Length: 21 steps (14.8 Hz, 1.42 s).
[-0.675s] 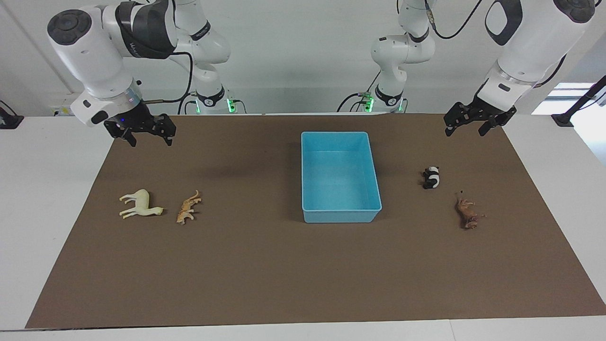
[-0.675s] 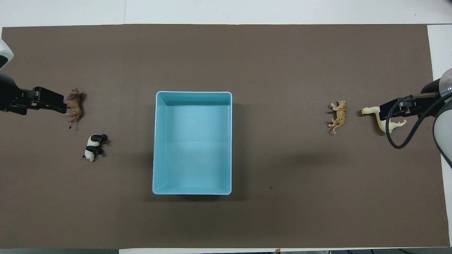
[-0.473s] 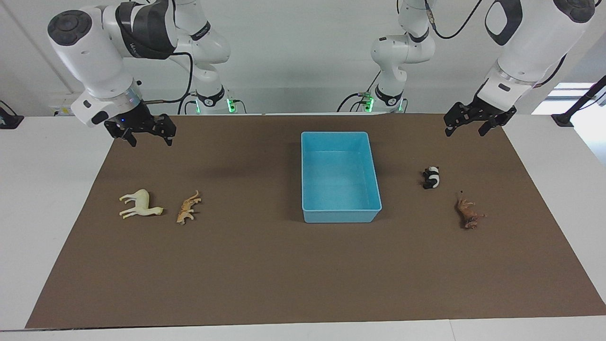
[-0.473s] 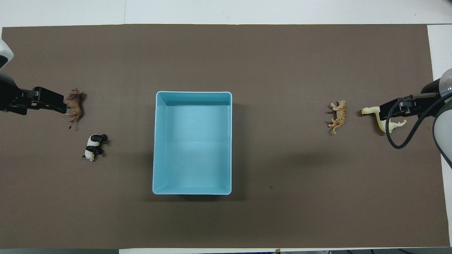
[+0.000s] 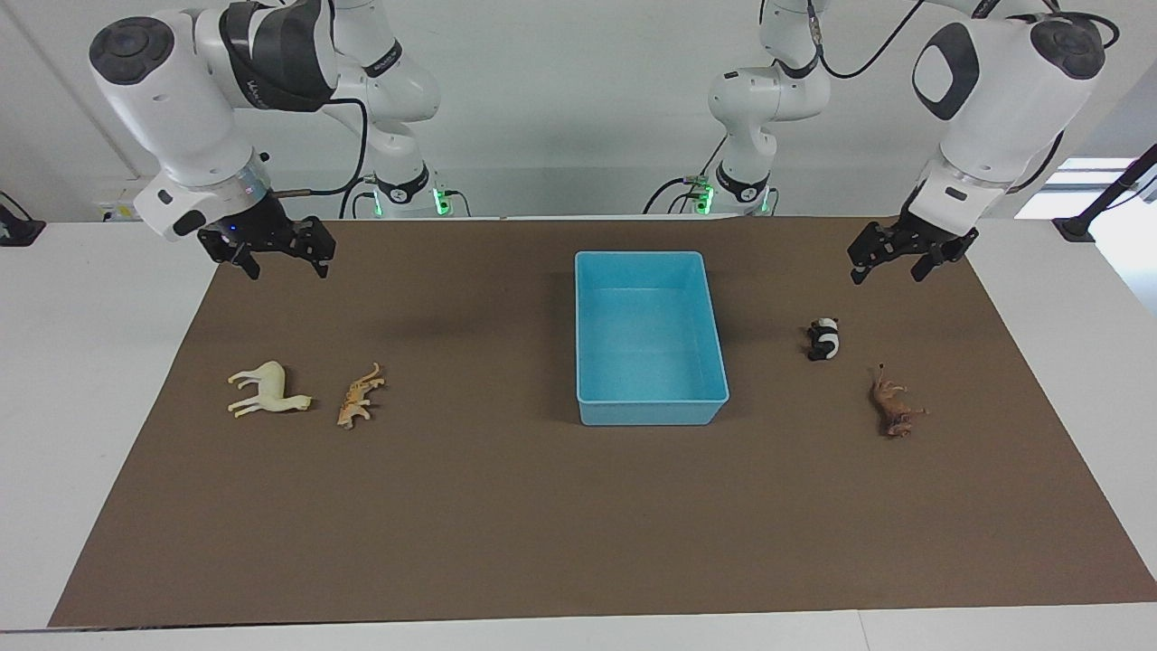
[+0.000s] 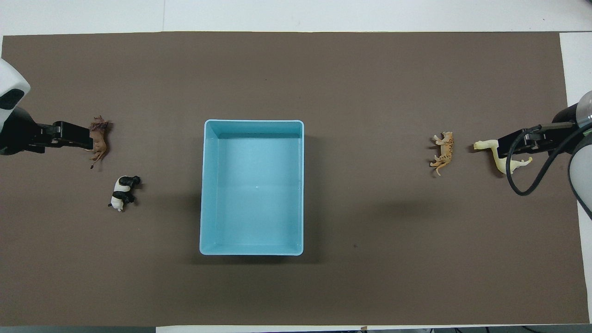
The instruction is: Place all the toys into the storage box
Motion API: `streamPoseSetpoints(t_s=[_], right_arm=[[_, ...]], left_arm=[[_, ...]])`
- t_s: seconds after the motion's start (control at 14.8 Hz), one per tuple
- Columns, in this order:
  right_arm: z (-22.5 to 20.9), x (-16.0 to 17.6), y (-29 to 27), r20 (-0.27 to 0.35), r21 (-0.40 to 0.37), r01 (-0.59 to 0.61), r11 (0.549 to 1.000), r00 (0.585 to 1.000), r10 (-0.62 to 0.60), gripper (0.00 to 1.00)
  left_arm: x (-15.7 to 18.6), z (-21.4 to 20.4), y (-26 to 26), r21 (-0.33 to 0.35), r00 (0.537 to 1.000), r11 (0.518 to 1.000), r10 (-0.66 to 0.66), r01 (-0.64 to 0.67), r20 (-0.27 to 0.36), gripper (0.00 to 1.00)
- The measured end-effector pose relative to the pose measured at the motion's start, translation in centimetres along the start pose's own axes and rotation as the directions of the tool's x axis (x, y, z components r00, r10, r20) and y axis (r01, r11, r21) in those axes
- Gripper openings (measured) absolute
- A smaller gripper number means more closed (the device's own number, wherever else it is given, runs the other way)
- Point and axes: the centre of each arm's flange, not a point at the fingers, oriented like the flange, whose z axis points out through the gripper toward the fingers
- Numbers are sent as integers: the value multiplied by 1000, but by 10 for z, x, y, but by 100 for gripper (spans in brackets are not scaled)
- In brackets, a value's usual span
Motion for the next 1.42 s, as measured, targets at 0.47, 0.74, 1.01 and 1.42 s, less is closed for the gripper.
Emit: streamPoseSetpoints(t_s=[0.47,0.74,1.01,1.42], right_arm=[[35,8,55,-63,-12,203,979,977,-204,100],[112,30,103,-42,9,359,933,933,-358,100],[165,49,111,-40,18,394,919,919,-393,100],[202,51,104,-77,-6,402,916,913,-401,100]], left_arm=[[-22,115,-12,5,996,996,89,-89,-8,100],[-17,163,-13,-5,979,980,201,-201,39,100],[-30,202,-14,-9,971,973,230,-230,60,100],[-41,219,-17,-7,972,974,226,-226,55,100]])
